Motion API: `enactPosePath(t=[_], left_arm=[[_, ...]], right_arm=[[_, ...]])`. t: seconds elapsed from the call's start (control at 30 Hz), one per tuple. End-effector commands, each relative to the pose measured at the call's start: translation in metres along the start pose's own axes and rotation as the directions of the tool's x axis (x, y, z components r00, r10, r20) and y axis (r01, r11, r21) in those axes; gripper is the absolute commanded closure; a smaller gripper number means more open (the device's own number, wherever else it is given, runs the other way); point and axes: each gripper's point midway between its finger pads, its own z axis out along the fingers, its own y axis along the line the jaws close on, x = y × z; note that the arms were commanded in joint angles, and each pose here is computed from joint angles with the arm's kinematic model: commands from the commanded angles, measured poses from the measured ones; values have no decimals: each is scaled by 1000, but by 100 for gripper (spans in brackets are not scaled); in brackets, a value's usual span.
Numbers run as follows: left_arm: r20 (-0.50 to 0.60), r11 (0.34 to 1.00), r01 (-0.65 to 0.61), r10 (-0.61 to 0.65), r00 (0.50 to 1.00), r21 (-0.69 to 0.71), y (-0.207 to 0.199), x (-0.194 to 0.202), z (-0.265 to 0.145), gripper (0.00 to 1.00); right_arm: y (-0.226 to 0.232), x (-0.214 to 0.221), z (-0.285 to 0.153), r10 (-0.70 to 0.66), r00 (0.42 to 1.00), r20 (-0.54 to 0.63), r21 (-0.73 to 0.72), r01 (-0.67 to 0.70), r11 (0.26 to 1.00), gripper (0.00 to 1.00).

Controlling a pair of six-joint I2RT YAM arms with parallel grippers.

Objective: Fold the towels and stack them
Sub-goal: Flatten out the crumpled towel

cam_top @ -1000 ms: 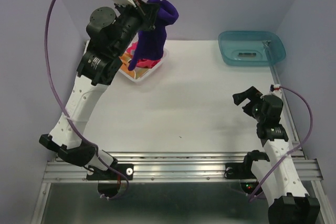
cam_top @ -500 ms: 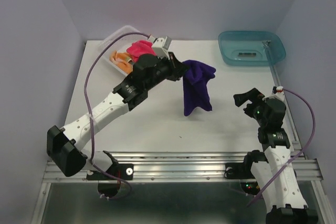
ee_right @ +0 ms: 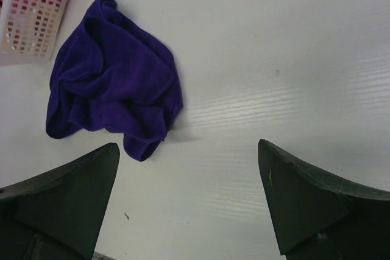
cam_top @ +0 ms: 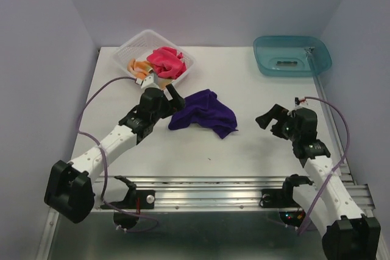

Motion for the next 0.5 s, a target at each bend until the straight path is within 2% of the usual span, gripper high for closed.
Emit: enactPosePath(t=[0.0, 0.2, 0.37, 0.47], left_arm=[[90, 993, 7, -18, 996, 121, -24, -21, -27, 1], [-5, 992, -1, 2, 1000, 128, -7, 24, -30, 1], [-76, 985, -31, 44, 996, 168, -15, 62, -29, 1], [-91, 988, -42, 57, 994, 151, -13, 68, -24, 1]], right_arm=[[37, -15, 5, -110, 993, 45, -49, 112, 993, 0], [58, 36, 44, -229, 968, -103, 17, 232, 972, 0], [73, 63, 64, -255, 952, -172, -14, 257, 966, 0], [76, 75, 74, -270, 942, -201, -20, 271, 962, 2]])
